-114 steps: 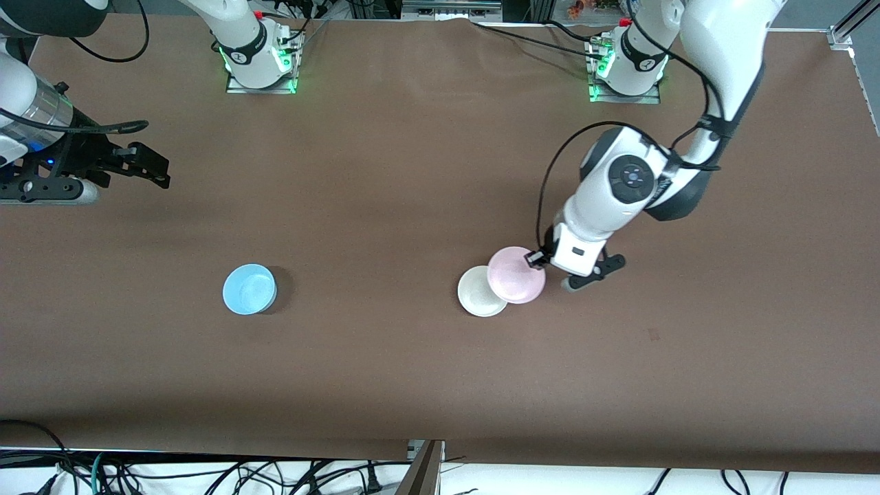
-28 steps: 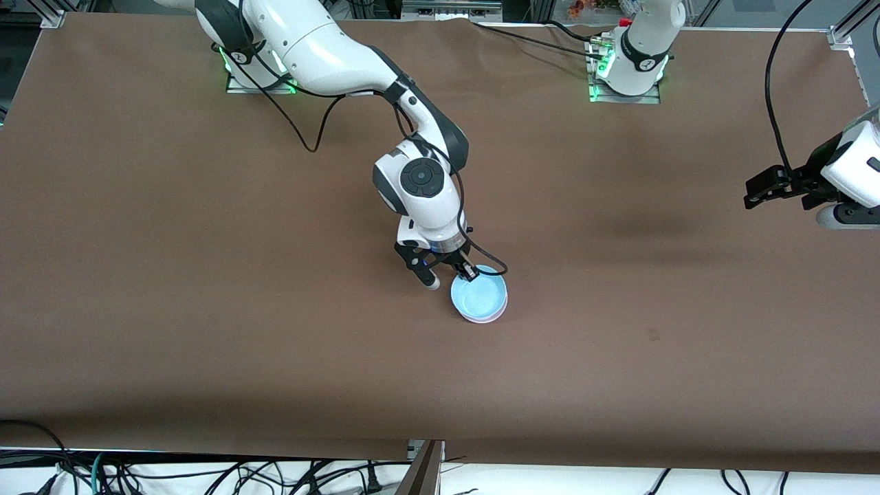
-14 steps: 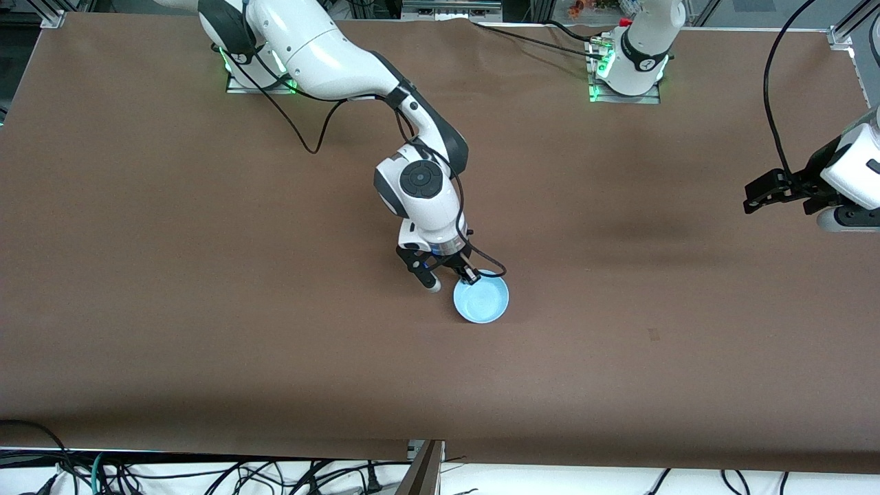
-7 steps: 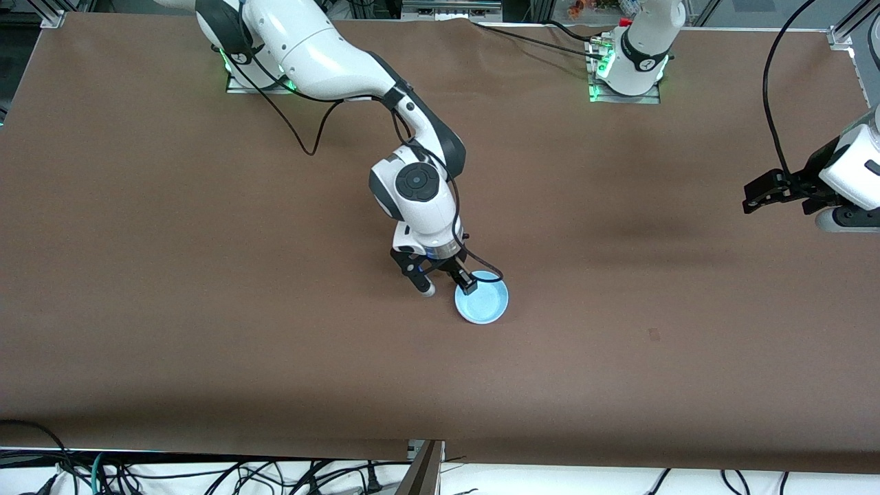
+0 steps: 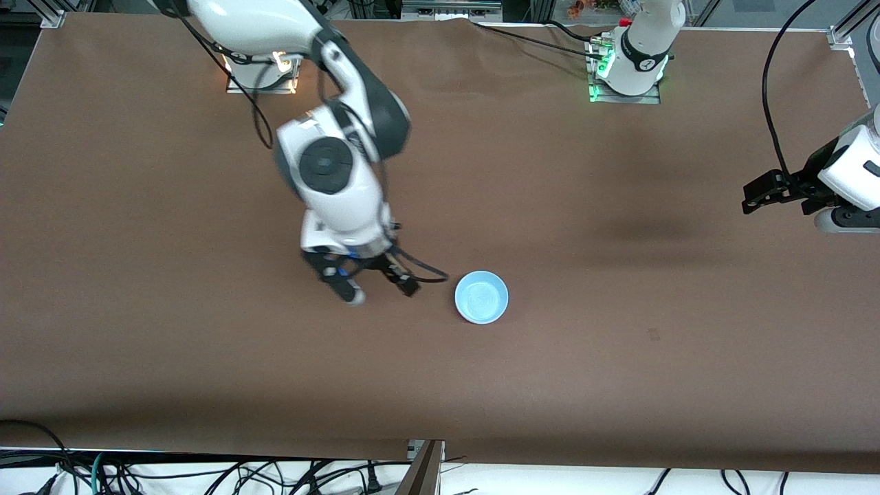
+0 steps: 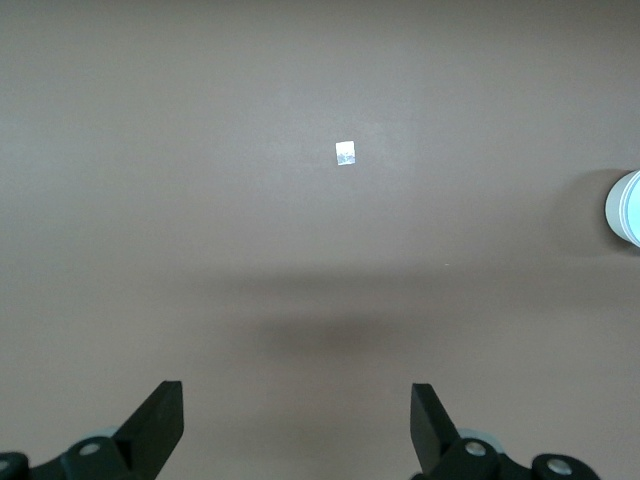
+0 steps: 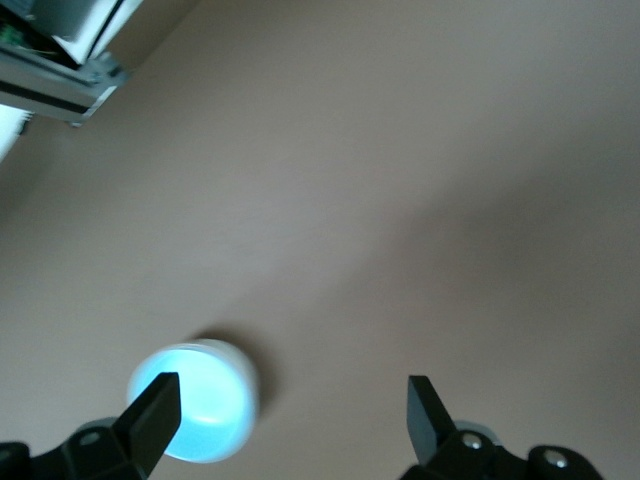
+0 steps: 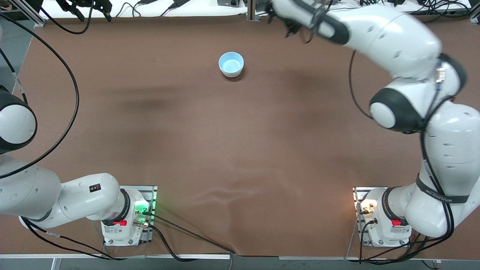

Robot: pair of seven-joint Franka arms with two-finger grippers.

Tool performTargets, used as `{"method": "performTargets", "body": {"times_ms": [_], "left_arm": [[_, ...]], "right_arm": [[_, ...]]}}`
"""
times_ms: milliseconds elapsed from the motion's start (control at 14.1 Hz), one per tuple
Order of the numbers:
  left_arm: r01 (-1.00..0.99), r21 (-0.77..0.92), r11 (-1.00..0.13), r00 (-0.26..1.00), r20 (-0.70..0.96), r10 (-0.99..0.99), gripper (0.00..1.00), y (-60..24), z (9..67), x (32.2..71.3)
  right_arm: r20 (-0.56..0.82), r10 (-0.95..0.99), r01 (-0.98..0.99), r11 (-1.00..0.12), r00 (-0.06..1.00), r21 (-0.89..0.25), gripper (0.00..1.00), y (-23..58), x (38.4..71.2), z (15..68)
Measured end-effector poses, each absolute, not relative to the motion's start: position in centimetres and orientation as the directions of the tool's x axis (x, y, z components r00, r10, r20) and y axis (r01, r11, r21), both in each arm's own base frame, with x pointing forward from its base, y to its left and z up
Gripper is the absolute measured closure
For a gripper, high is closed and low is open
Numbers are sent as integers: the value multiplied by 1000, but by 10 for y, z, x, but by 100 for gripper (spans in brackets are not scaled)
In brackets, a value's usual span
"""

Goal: Stack pink and blue bowls on white bowl

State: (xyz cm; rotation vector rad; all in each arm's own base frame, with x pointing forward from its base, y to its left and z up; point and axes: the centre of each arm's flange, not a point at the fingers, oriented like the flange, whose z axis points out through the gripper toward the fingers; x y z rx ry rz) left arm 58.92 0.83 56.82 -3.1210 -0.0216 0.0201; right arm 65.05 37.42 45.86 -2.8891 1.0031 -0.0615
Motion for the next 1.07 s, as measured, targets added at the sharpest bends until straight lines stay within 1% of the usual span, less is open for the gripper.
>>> {"method": "performTargets", "body": {"times_ms": [142, 284, 497, 710, 923, 1066], "left_arm": [[14, -20, -1000, 1000, -8, 14, 0, 8, 569, 590], [13, -20, -1000, 1000, -5, 13, 0, 8, 569, 590], [13, -20, -1000, 1000, -5, 13, 0, 8, 569, 590], [13, -20, -1000, 1000, -5, 13, 0, 8, 569, 590], [13, -20, -1000, 1000, -4, 13, 0, 8, 569, 590], [12, -20, -1000, 1000, -4, 12, 0, 7, 569, 590]], "right_arm": [[-13, -527, -527, -848, 850, -54, 0, 310, 650, 494], [-42, -430, -432, -901, 902, -31, 0, 251, 640, 517], [-85, -299, -302, -953, 950, -29, 0, 172, 607, 537], [-101, -173, -180, -982, 980, -62, 0, 89, 567, 552], [-72, -63, -69, -995, 995, -73, 0, 42, 538, 566], [-55, -41, -44, -998, 998, -52, 0, 40, 532, 571]]}}
